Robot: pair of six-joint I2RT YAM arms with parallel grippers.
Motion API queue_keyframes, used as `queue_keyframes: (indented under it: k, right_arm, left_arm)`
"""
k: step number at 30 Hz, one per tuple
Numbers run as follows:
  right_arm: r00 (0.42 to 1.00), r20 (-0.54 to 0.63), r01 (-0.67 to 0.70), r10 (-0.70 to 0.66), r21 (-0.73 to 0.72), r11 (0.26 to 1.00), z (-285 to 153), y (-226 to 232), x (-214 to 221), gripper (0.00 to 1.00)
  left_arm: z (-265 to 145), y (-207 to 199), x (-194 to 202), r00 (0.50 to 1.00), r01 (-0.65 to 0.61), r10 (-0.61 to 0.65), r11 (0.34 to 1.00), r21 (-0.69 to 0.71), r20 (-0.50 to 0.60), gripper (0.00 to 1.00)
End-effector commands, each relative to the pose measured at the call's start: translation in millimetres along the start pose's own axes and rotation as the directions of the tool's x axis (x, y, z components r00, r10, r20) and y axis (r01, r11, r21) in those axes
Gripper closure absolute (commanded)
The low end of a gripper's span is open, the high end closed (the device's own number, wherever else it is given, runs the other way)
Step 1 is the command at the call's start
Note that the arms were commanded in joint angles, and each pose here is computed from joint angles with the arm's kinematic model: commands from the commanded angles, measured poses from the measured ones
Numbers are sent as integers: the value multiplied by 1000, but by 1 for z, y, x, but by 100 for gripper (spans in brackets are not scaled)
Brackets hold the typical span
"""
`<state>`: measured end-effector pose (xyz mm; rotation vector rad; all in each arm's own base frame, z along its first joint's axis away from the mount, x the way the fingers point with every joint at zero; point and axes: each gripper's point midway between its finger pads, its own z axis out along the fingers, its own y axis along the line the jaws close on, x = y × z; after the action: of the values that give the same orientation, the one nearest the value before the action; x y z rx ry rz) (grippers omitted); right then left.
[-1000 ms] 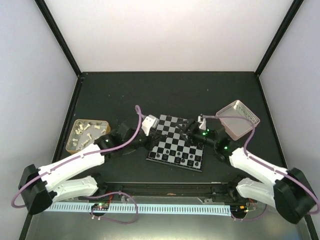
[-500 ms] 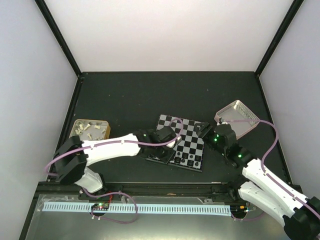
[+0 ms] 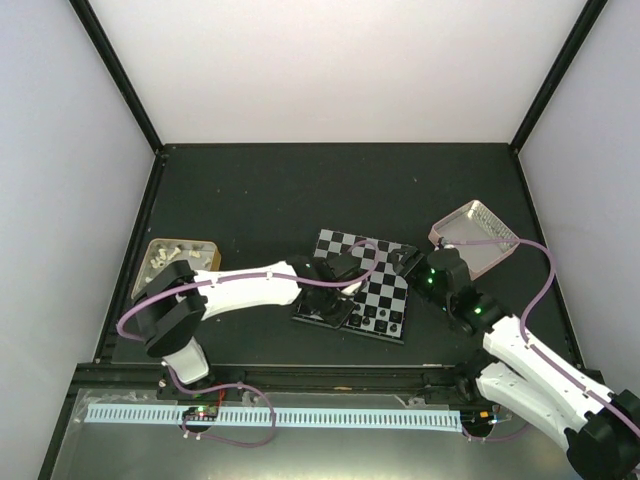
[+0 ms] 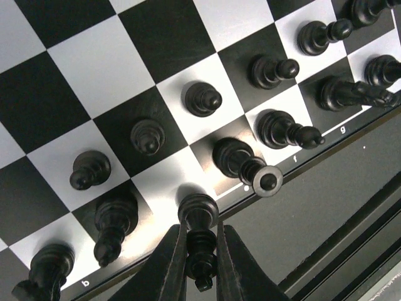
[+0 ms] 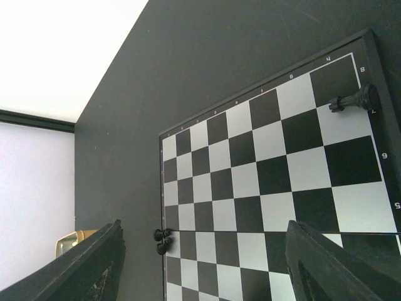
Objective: Set up the chess pieces on the board
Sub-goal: Place the chess piece on the chessboard.
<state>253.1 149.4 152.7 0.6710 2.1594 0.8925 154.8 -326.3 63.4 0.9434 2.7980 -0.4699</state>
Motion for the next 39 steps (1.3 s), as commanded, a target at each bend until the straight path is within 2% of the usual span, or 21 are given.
queue_keyframes:
  k: [1, 17, 29, 39]
  right_arm:
    - [1000, 17, 13, -13, 24, 1000, 2, -8, -2, 29]
    - [1000, -6, 9, -9, 24, 1000, 5, -10, 3, 29]
    - [1000, -9, 6, -6, 19, 1000, 5, -10, 4, 29]
    - [1000, -10, 11, -10, 17, 1000, 4, -10, 4, 29]
  left_arm:
    - [-3, -1, -15, 1000, -12, 12, 1000, -27, 19, 93]
    - [5, 6, -15, 1000, -9, 8, 997, -76, -11, 87]
    - [1, 5, -14, 1000, -20, 18, 997, -78, -18, 87]
    - [-2, -5, -20, 1000, -20, 20, 999, -29, 2, 77]
